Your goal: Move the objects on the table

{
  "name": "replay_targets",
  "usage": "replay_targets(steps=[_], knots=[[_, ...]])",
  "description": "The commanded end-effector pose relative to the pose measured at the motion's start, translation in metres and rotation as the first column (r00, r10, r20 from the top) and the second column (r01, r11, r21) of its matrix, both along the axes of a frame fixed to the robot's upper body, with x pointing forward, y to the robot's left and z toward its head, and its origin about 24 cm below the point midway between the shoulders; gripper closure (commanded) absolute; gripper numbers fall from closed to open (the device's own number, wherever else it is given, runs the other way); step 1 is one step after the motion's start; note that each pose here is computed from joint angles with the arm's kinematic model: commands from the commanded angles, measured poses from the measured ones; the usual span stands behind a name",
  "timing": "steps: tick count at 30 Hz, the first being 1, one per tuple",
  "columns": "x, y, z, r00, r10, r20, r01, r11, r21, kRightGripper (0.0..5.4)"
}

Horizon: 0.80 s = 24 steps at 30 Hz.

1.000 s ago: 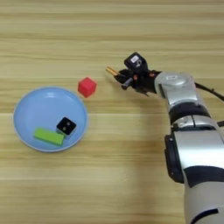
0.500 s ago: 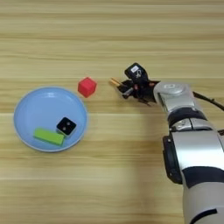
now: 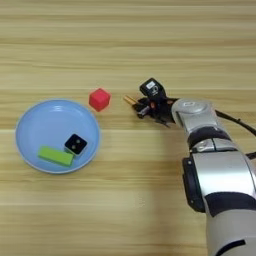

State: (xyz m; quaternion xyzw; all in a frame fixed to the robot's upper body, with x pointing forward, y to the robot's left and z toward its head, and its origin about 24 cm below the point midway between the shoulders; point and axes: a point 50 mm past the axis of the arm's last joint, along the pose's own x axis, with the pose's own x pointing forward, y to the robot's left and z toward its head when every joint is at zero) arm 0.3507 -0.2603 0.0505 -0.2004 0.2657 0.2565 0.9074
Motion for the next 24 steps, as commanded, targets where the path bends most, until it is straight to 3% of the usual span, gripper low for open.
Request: replay_targets(steps=[1,9,16,19,24], knots=[[0.015,-0.003,0.031,0.995,-0.009,0.104,0.011,1.000,-0.022,3.99],[0.019,-0.001,0.040,0.991,-0.002,0.135,0.003,1.000,-0.009,2.92],[0.029,0.008,0.064,0.968,0.043,0.246,-0.049,0.999,0.016,1.87],[0.033,0.016,0.080,0.942,0.079,0.325,-0.095,0.995,0.033,1.41],[0.032,0.039,0.103,0.864,0.199,0.462,-0.255,0.965,0.060,0.90]])
